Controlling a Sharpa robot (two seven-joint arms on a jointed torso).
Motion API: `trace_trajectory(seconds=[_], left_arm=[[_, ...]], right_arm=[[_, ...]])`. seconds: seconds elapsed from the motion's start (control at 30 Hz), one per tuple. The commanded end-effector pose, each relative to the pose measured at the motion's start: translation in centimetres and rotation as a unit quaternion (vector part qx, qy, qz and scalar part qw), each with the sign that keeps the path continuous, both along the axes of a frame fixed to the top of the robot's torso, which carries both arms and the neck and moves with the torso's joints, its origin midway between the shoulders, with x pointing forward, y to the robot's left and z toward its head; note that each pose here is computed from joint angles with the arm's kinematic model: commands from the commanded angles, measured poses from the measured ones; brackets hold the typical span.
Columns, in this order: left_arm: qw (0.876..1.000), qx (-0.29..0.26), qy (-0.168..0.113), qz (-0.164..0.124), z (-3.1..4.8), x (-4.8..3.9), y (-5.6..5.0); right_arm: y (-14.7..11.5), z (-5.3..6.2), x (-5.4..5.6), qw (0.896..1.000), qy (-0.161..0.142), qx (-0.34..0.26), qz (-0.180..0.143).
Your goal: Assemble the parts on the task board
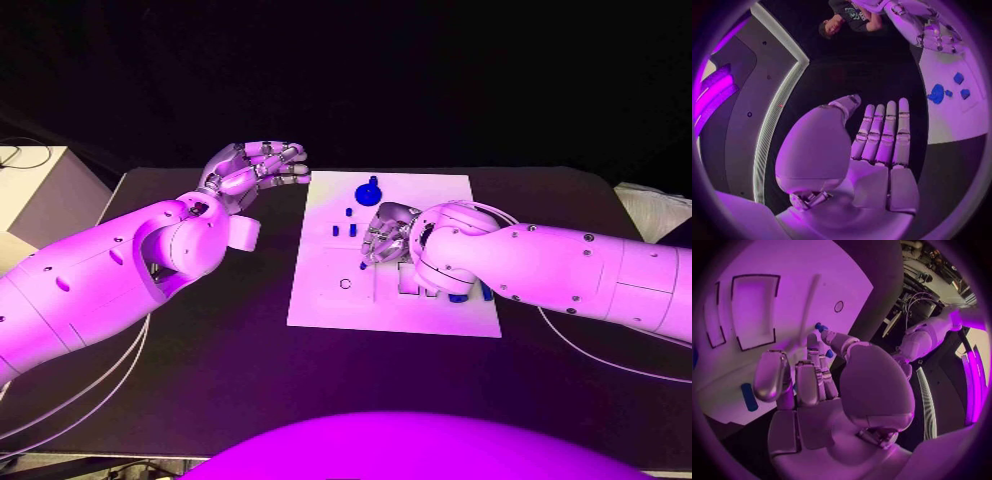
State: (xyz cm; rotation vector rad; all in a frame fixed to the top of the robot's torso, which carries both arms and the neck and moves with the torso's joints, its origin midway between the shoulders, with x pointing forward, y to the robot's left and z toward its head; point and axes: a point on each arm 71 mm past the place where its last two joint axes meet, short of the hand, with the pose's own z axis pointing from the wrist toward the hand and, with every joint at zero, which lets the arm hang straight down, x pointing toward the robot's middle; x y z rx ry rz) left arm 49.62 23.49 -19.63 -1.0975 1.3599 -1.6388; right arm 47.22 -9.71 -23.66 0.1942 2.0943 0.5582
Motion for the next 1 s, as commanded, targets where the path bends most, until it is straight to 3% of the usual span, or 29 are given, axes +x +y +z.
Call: trace_trajectory(seconds=[0.03,1.0], left_arm=[[1.0,-0.005,-0.002,-0.008,0.05,-0.05,-0.17],[1.0,-0.005,-0.001,-0.007,0.01,-0.04,-0.09]], right_arm=[[-0.06,-0.19,0.07,1.0,-0.019,-0.017,0.008],[0.05,-0.38,-0.29,1.0,-0.019,0.006,0.0]])
